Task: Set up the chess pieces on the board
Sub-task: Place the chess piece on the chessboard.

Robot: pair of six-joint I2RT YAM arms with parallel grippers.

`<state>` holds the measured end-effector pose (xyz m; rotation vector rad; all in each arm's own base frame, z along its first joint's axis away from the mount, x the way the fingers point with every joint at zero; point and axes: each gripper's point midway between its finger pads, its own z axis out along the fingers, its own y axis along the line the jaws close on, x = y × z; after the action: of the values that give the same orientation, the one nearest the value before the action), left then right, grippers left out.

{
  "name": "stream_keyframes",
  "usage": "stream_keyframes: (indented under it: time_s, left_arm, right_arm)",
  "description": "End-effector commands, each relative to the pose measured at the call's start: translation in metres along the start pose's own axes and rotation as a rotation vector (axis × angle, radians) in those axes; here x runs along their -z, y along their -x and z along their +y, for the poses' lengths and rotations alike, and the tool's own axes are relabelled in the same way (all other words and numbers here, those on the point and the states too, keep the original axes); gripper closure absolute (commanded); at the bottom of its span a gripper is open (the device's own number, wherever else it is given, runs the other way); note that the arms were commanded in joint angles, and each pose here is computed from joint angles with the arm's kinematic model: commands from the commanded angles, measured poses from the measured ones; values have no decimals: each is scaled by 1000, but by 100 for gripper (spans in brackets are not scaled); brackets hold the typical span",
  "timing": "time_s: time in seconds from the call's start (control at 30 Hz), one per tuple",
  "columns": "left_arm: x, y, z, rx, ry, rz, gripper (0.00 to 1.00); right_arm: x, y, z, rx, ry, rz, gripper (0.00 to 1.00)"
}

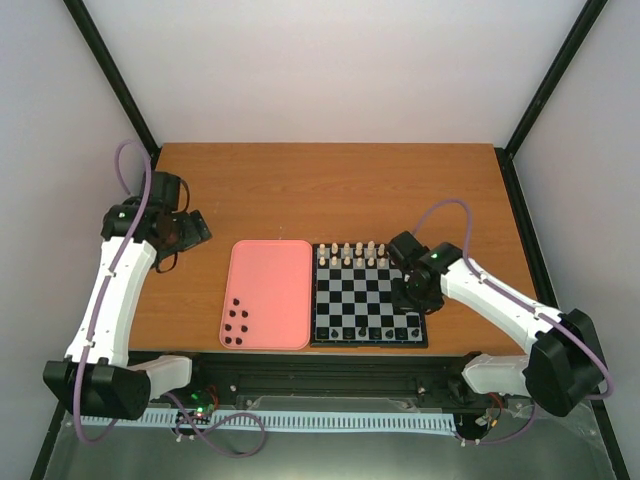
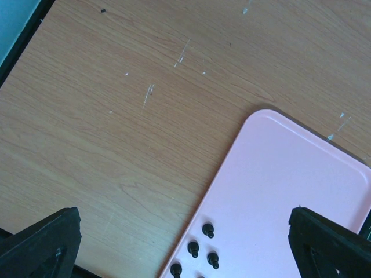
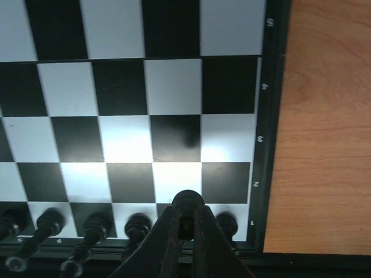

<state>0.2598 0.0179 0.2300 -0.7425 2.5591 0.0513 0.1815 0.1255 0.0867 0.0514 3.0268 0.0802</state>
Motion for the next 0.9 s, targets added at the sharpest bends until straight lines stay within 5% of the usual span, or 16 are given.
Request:
stream_keyframes:
  time_s: [0.0,0.87]
  left_arm:
    - [-3,3,-7,-16,-29,0,0]
    - [-11,-5,-6,-4,-26,28,0]
  right_arm:
    - [-3,1,-15,-76,-4,-7,97]
    - [-32,-12,-35,-93,3,59,97]
